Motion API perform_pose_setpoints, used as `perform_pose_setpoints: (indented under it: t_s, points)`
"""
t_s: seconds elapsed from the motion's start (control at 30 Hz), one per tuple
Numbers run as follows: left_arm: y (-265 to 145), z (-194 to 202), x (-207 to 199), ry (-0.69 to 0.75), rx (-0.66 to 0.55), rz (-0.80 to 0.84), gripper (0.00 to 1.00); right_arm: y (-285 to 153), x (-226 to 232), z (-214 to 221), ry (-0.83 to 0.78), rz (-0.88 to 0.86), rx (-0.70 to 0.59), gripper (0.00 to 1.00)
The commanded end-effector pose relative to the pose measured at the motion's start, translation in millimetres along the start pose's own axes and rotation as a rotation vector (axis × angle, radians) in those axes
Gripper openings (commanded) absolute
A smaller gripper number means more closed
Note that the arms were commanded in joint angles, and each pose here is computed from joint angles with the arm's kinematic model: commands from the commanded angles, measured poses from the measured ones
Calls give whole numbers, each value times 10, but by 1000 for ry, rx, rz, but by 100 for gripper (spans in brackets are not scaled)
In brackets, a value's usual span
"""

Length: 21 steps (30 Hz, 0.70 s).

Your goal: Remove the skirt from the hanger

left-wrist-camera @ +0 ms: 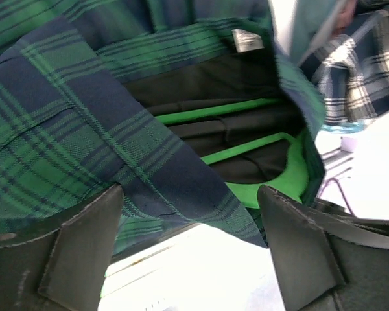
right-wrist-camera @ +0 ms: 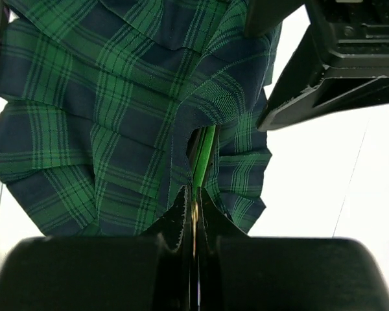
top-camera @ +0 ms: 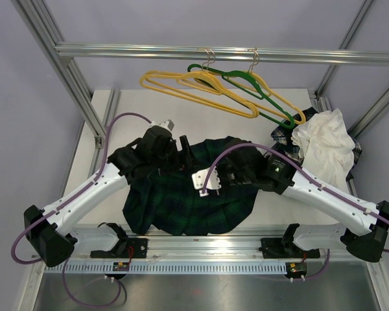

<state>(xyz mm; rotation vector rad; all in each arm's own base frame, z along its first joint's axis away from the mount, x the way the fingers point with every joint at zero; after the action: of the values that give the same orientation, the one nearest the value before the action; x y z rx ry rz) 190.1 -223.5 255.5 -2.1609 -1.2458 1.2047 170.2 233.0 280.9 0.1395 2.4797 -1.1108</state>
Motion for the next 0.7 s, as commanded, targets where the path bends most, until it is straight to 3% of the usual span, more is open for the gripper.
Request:
perform_pose_setpoints:
  t_s: [0.0, 0.17, 0.23, 0.33, 0.37, 0.5, 0.67]
  points:
    - [-86, -84, -50, 2, 12, -43, 85, -71, -95, -81, -41, 85, -30, 0]
    - [72, 42, -74, 56, 108, -30, 74, -49, -78, -66, -42, 83, -27, 0]
    - [103, 52, -117, 84, 122, -9, 65, -45, -80, -64, -44, 83, -25, 0]
    - [122, 43, -149, 120, 137, 3, 45, -36, -65, -51, -41, 80, -22, 0]
    - [130, 38, -144, 127, 140, -3, 32, -30, -59, -43, -41, 78, -19, 0]
    - [69, 24, -97, 183, 139, -31, 10, -36, -60, -34, -37, 83, -19, 0]
    - [-76, 16, -98, 210, 117, -1, 1, -51, -78, -57, -15, 95, -26, 0]
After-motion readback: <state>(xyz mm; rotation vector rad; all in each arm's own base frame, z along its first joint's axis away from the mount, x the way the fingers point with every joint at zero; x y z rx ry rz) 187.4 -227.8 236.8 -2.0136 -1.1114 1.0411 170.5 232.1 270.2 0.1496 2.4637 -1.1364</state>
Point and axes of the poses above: each gripper's point midway between its finger pads, its own y axis out along the fingers, its own x axis along the line the jaws close on, z = x × y, the point moved 6 cm from there along -y, back along the fingers, and after that the axes turned 11 degrees about y, right-handed, at the moved point
